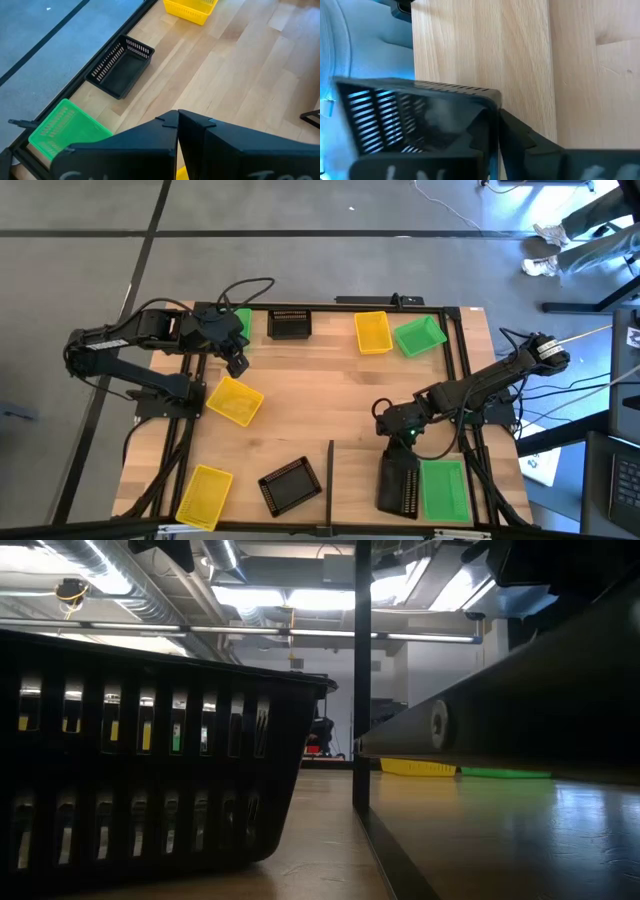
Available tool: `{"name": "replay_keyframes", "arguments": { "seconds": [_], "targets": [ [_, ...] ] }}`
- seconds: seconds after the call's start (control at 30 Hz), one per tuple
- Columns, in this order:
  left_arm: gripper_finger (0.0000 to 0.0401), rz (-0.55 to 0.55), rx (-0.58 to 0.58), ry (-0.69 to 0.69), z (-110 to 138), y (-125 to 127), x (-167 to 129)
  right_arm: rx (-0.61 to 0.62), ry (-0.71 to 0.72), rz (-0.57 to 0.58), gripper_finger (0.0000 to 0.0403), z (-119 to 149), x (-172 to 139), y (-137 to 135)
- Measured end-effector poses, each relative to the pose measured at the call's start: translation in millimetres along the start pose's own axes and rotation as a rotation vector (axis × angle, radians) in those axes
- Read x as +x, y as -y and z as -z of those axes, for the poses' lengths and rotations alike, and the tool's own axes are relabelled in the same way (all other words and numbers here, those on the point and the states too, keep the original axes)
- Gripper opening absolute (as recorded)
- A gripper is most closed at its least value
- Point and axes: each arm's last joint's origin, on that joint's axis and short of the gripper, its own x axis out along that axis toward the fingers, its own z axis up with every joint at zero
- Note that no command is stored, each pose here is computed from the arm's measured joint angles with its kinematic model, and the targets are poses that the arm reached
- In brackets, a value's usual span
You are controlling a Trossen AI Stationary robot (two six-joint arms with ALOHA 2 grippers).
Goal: Stack baskets on shelf by color
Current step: Put the middle black bin on the shelf
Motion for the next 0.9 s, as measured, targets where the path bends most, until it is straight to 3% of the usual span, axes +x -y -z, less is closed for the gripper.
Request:
{"name": "replay_keyframes", "arguments": {
  "seconds": [0.23,0.57,0.9],
  "targets": [
    [0.0000,0.000,0.000,0.000,0.0,0.0,0.0,0.006,0.000,0.002,0.0016,0.1,0.0,0.1],
    [0.0000,0.000,0.001,0.000,0.0,0.0,0.0,0.029,-0.001,-0.007,0.0072,-0.2,0.0,-0.4],
    [0.0000,0.000,0.000,0.000,0.0,0.0,0.0,0.029,-0.042,-0.074,0.0073,0.2,-0.3,-2.9]
  ]
}}
